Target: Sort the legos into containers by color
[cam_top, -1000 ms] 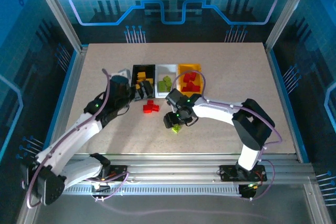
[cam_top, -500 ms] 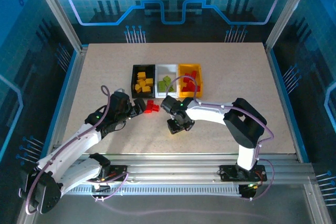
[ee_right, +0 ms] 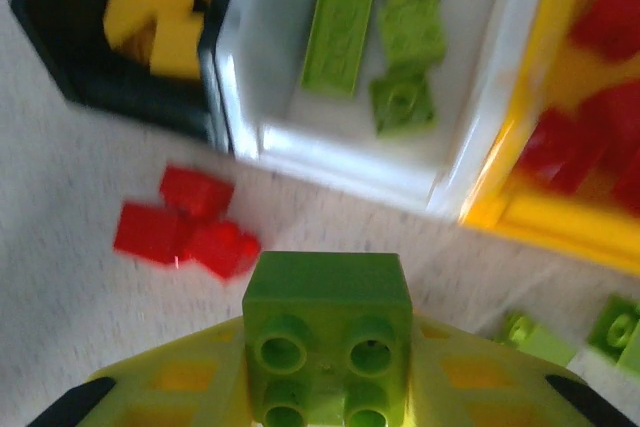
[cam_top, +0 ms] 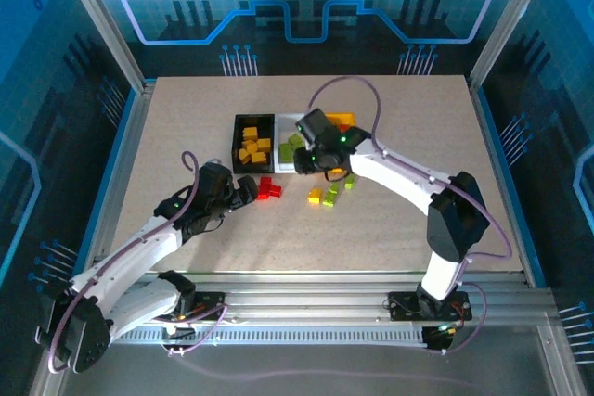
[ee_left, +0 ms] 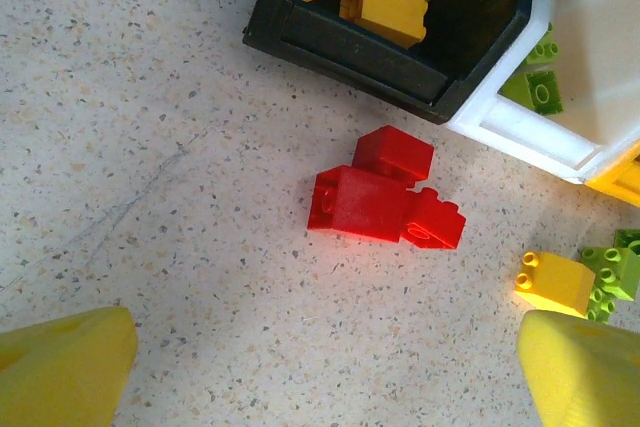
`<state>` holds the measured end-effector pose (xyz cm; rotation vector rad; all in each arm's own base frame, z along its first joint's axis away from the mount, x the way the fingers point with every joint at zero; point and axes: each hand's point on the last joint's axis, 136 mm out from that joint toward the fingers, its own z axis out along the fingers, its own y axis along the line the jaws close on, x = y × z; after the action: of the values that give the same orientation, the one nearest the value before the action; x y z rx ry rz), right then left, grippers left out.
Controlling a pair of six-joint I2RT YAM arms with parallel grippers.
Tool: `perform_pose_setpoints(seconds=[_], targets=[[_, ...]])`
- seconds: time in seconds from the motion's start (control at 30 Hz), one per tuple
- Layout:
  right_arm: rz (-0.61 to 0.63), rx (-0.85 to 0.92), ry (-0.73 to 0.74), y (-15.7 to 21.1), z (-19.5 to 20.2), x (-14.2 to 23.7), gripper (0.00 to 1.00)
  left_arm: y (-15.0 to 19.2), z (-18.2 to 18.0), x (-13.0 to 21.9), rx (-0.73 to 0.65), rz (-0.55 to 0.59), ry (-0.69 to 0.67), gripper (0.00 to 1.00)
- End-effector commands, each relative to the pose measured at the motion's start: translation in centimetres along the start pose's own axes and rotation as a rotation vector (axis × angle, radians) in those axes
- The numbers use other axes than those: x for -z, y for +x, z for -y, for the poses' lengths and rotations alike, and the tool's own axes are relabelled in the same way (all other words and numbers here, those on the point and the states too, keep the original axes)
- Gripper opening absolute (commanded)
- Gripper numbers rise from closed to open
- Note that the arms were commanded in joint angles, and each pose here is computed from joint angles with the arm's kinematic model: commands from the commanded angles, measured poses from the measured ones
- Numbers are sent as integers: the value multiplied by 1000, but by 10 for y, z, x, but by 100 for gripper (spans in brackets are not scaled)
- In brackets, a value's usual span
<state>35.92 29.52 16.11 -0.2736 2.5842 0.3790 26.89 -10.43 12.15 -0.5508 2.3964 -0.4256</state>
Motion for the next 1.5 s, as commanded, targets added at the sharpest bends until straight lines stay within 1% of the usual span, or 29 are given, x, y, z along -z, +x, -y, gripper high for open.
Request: perform_pose_setpoints(seconds=[0.0, 0.07, 0.2, 0.3, 0.37, 0.47, 0.5, 0.53, 0.6, 0.67, 0.7, 0.73, 0.77, 0.97, 1.1, 1.23, 1.37, 1.47], targets=[[-21, -50, 65, -17, 12, -32, 35, 5, -1, -1, 10, -16, 6, 99], [-13, -50, 82, -31, 11, -44, 36, 7, 0, -2, 4, -23, 9, 99], [-23, -52, 147, -46, 16, -71, 36, 9, 2, -6, -17, -35, 22, 99], [-23, -68, 209, -55, 24, -84, 36, 12, 7, -10, -40, -50, 42, 99], [-21, -79, 217, -61, 25, -90, 37, 13, 12, -15, -57, -61, 61, 97], [-39, -95, 212, -64, 24, -98, 42, 16, 15, -24, -93, -82, 64, 95], [-35, -101, 202, -67, 22, -94, 45, 16, 15, -28, -104, -89, 54, 94], [-57, -101, 201, -62, 21, -105, 50, 17, 14, -32, -117, -94, 46, 93], [-50, -104, 184, -66, 18, -102, 59, 18, 14, -39, -132, -103, 32, 92], [-34, -108, 169, -71, 14, -95, 63, 19, 14, -46, -142, -108, 27, 92], [-34, -108, 163, -71, 14, -95, 64, 19, 14, -50, -147, -107, 26, 92], [-8, -111, 144, -78, 9, -81, 64, 20, 15, -55, -157, -111, 24, 90], [3, -109, 137, -80, 7, -76, 64, 20, 14, -59, -165, -112, 16, 89], [40, -99, 96, -73, -1, -48, 64, 22, 23, -88, -195, -140, 10, 81], [59, -104, 76, -64, 0, -33, 65, 18, 27, -103, -190, -135, 0, 81], [56, -114, 65, -52, 3, -25, 64, 16, 29, -108, -189, -130, 0, 81], [54, -124, 60, -44, 6, -22, 65, 17, 17, -116, -193, -135, -61, 71], [55, -129, 62, -40, 8, -19, 65, 19, 7, -118, -187, -149, -103, 60]])
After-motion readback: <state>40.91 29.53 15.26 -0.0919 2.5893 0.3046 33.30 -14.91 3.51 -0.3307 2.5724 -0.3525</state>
